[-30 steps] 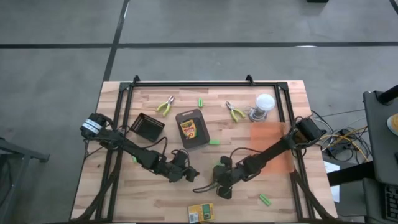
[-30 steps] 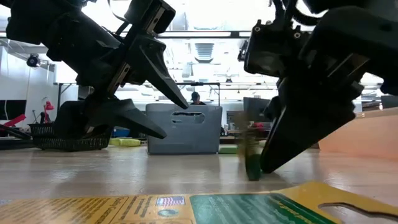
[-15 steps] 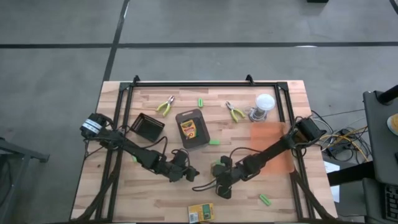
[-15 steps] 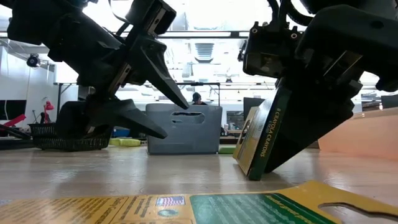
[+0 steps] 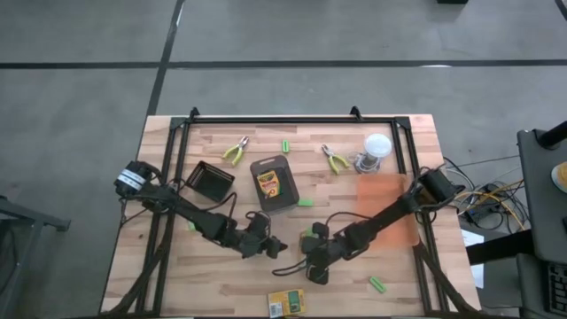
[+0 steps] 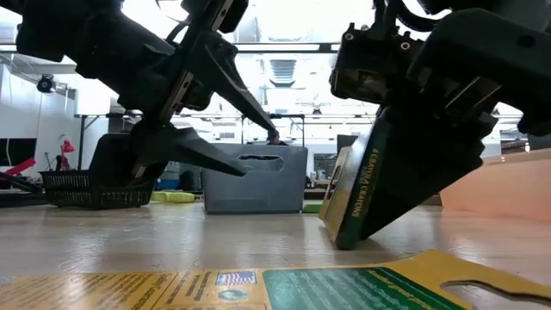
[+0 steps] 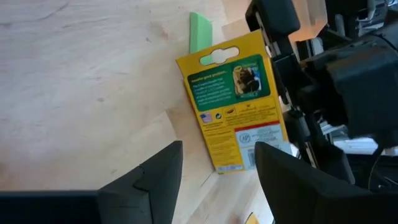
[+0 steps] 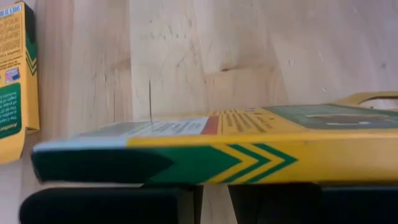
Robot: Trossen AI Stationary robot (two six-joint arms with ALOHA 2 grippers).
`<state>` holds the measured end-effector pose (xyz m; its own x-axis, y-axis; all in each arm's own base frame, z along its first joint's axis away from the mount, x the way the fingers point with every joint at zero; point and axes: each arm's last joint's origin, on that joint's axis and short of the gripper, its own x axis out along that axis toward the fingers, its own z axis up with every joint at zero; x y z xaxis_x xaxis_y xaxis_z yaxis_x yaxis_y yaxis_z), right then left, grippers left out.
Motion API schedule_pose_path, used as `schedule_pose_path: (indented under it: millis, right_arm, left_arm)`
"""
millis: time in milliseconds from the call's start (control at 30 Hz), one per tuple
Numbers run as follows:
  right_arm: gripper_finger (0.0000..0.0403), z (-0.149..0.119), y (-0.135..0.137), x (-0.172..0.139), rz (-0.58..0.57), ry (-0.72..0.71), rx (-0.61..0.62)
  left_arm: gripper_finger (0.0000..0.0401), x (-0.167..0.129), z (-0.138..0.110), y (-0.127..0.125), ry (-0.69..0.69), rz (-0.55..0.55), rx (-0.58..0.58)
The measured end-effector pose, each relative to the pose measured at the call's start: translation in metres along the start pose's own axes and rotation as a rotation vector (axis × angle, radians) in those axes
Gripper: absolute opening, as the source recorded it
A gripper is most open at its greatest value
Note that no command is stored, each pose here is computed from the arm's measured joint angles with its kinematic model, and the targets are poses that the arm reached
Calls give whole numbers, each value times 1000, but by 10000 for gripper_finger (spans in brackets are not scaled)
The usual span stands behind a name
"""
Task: Pick & Place School Supplies
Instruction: Put the top yellow crayon box into the black transparent bin
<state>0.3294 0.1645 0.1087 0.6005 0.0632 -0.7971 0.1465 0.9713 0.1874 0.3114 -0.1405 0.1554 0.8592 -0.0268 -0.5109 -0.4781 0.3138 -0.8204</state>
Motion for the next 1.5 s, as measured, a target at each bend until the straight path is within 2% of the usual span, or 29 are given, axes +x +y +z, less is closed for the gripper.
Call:
schedule_pose_path:
  millis: [467,933,1167,1500]
  right_arm:
    - [57,9,3,-2,-47,-7,-18]
    - [57,12,5,-4,-39,-21,-18]
    - [57,19,7,-15,-21,-52,-18]
    - [57,20,7,-18,-45,-72,-31]
  left_arm:
    - [206,0,1,0,-3,1,5]
    - [206,1,2,0,-4,1,14]
    - [206,1,2,0,-6,1,14]
    - [206,1,3,0,-7,-4,16]
